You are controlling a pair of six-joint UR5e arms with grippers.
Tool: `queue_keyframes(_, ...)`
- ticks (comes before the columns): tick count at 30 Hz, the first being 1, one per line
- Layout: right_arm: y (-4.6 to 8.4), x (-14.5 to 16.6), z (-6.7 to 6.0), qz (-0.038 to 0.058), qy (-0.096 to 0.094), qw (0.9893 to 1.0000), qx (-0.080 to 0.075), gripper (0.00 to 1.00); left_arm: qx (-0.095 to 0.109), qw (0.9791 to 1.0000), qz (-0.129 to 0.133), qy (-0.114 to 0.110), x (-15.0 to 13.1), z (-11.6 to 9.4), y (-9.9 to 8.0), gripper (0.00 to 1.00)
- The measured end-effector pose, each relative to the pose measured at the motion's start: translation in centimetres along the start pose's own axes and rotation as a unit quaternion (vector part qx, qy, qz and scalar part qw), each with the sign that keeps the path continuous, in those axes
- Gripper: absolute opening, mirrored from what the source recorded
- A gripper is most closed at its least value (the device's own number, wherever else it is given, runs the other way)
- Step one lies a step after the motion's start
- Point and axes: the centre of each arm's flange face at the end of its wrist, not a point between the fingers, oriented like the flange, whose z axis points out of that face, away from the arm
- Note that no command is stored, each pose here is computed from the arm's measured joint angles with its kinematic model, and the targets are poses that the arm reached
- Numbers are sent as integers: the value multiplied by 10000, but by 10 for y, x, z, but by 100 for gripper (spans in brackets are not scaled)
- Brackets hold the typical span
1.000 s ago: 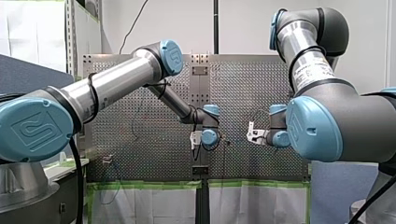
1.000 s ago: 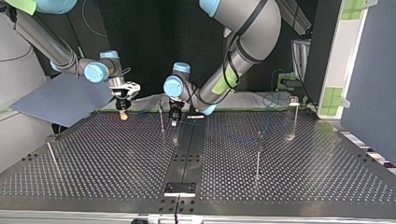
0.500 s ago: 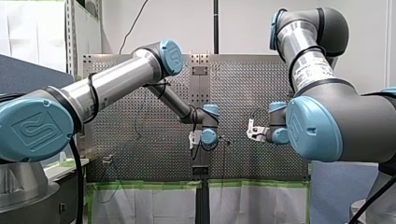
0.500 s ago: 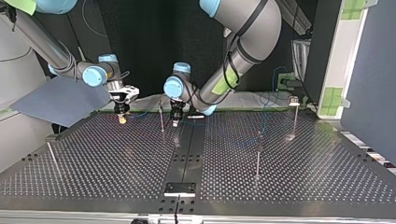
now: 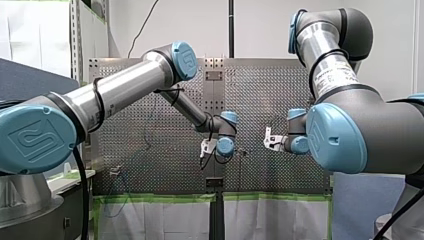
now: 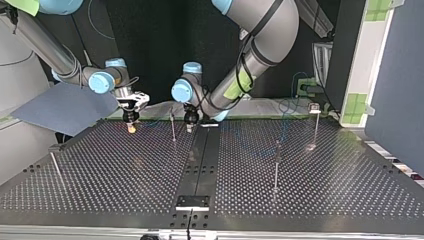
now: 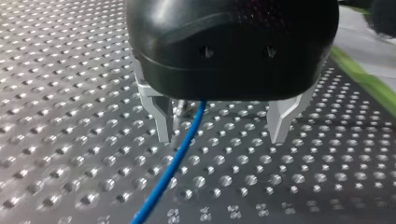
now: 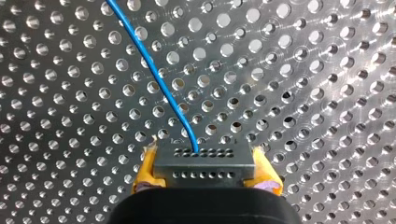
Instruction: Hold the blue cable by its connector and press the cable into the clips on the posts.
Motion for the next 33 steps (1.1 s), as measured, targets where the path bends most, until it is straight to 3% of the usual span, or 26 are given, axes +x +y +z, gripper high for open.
queue_keyframes(5,2,-1,-1,8,-39,10000,-22,0,157,9994,243,173,0,-10,-6,100)
queue_keyframes(11,4,-1,-2,15,-74,10000,-41,0,474,9978,279,368,-1,-31,-25,100)
queue_keyframes(17,6,-1,-3,20,-103,9999,-58,0,605,9972,172,410,-5,-61,-53,100)
queue_keyframes(23,6,-1,-3,20,-112,9999,-63,0,575,9976,27,390,-4,-72,-63,100)
queue_keyframes(33,8,-2,-3,22,-113,9999,-74,0,393,9986,-189,310,2,-75,-62,100)
